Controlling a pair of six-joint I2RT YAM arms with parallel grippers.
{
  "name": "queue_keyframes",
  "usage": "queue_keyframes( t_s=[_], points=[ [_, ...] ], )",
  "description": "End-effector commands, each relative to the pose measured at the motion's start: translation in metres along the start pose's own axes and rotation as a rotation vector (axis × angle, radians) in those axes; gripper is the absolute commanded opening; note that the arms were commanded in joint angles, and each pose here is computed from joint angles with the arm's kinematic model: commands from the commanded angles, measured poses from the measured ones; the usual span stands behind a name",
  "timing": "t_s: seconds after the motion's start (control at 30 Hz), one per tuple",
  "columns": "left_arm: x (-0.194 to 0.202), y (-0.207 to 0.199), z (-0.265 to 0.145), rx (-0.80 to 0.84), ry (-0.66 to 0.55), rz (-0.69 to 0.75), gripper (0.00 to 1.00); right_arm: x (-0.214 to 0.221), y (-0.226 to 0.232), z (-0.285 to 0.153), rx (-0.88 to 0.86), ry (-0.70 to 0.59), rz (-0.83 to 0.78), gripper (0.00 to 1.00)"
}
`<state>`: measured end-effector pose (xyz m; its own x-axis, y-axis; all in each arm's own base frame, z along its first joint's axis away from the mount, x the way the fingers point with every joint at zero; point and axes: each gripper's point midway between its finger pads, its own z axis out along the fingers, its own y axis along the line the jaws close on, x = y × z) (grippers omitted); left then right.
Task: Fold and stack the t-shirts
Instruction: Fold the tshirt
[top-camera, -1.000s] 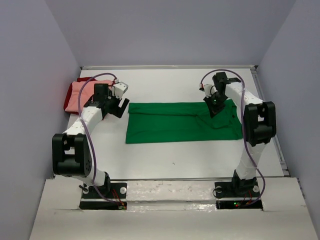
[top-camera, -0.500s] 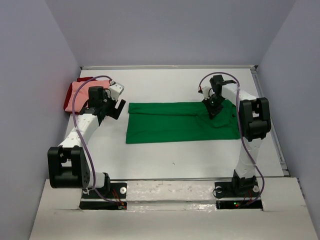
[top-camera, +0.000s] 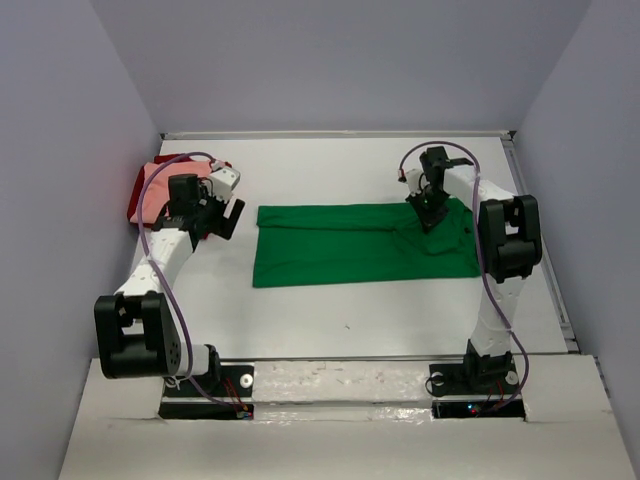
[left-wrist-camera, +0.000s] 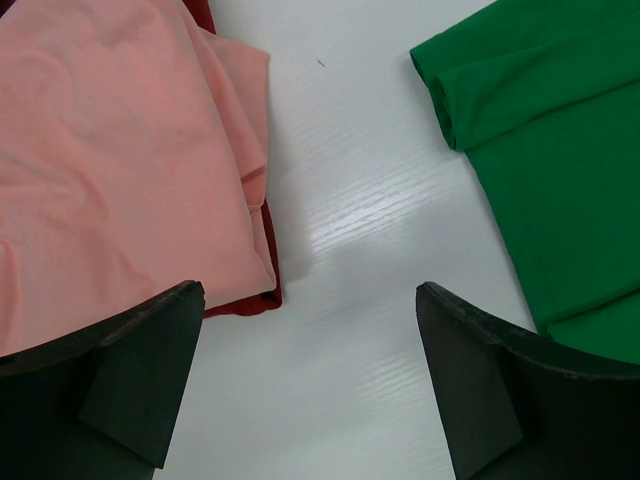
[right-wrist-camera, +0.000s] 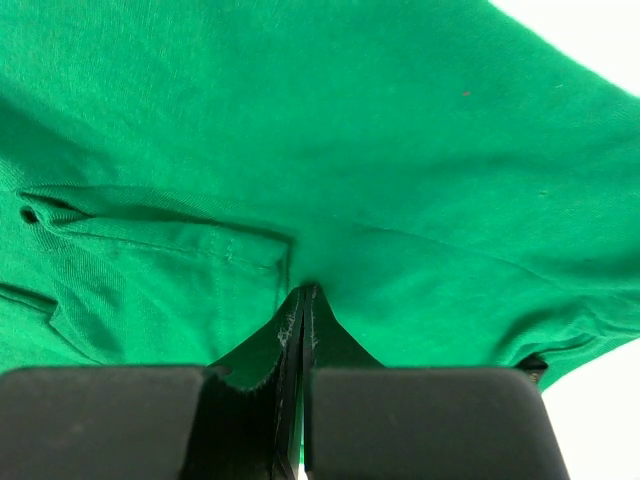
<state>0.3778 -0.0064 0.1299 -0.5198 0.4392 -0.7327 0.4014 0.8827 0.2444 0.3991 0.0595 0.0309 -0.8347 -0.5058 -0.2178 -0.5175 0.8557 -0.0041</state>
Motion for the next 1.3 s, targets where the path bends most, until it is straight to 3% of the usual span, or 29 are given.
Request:
queue_keyframes(
  t_s=[0.0, 1.27],
  points=[
    [-0.019, 0.006, -0.013, -0.019, -0.083, 0.012, 0.99, -0.032, -0.013, -0.037, 0.08, -0.123, -0.02, 0.0],
    [-0.014, 0.007, -0.012, 0.003, -0.075, -0.005, 0.99, -0.023, 0.0, -0.009, -0.032, -0.065, -0.01, 0.0]
  ],
)
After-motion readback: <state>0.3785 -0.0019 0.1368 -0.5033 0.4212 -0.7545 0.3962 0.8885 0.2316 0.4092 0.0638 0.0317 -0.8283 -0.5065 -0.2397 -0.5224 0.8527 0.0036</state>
